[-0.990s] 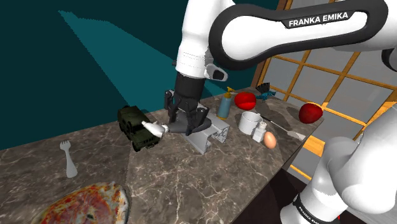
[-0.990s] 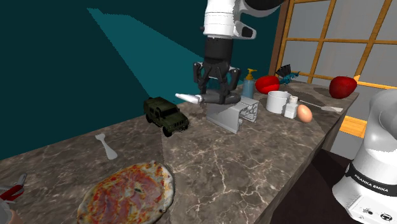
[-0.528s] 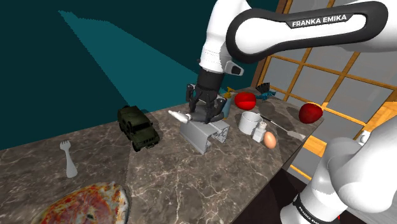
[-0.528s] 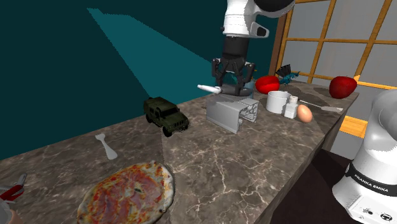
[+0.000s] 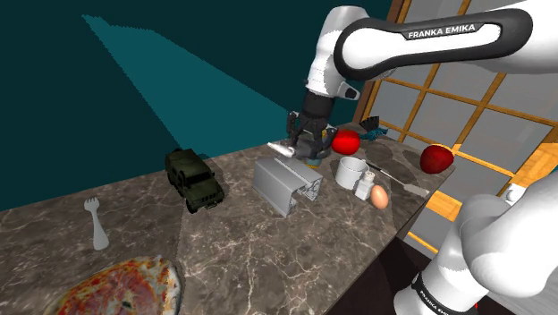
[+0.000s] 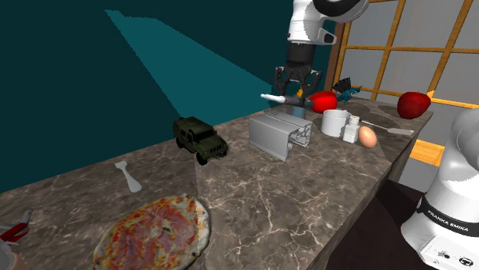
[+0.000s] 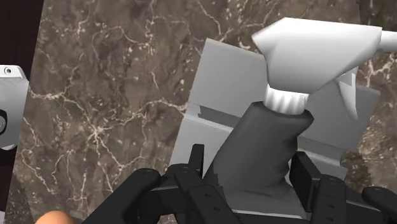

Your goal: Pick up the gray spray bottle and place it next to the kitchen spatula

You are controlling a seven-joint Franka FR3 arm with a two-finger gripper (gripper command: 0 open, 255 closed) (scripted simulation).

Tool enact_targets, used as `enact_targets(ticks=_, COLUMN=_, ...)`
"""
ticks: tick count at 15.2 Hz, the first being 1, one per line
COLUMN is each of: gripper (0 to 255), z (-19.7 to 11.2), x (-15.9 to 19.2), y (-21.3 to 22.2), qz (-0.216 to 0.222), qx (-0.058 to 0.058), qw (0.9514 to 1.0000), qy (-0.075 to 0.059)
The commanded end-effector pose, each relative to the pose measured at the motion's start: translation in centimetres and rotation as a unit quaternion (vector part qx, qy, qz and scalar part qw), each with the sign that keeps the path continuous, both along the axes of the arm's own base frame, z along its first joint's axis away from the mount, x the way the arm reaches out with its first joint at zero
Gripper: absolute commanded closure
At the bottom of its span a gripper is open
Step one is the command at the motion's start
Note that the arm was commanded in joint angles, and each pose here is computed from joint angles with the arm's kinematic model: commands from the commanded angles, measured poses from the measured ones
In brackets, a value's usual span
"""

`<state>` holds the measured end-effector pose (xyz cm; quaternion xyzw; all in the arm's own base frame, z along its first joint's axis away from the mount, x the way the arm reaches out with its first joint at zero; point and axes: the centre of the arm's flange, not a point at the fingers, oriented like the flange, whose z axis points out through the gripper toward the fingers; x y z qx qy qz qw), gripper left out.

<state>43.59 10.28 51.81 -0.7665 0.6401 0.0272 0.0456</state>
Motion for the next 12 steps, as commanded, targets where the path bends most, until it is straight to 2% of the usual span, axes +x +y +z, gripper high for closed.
enact_targets(ticks=1, gripper=255, z=0.0, x=0.2, y=-2.7, qz=0.001, qx=0.0, qw=1.0, qy=0.0)
enact_targets(ticks=12, gripper=255, z=0.0, x=1.6, y=-17.1, qz=0.001, qx=0.0, qw=1.0, qy=0.0)
